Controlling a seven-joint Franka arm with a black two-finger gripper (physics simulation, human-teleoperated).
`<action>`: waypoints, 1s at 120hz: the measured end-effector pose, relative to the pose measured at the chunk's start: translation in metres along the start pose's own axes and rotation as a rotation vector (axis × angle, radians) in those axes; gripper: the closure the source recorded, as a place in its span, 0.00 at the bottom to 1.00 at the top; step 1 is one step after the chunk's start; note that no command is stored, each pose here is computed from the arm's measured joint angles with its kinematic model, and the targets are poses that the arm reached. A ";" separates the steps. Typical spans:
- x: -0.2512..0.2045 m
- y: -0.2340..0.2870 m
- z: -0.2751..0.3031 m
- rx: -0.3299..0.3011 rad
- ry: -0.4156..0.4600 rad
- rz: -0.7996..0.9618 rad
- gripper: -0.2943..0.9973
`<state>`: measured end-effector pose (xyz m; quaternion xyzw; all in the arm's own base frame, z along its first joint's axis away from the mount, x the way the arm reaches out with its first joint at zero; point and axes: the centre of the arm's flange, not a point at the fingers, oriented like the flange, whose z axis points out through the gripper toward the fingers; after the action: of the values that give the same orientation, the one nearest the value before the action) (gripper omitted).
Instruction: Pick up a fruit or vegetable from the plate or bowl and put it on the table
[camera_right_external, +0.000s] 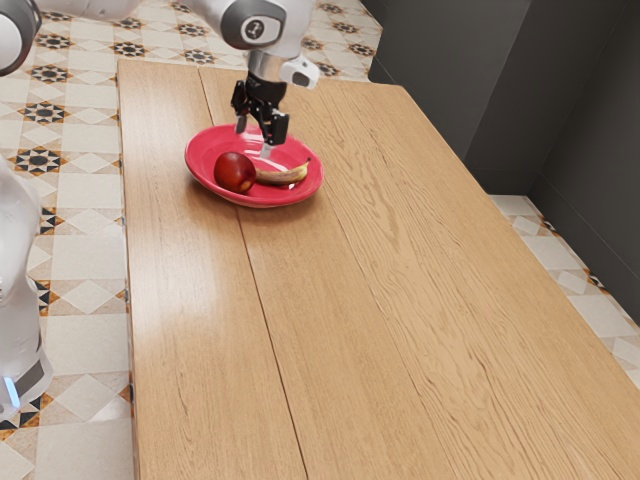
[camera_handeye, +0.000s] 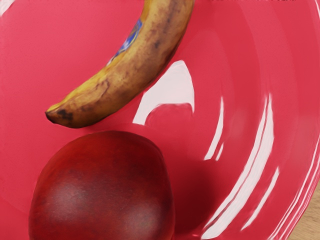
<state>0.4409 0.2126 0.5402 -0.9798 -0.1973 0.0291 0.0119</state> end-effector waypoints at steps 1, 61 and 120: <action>0.000 -0.001 0.001 0.000 0.000 0.005 0.23; -0.005 -0.023 0.050 -0.020 -0.066 0.205 0.23; -0.008 -0.026 0.076 -0.040 -0.073 0.302 0.23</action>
<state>0.4187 0.2347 0.4658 -0.9967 -0.0487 0.0623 -0.0195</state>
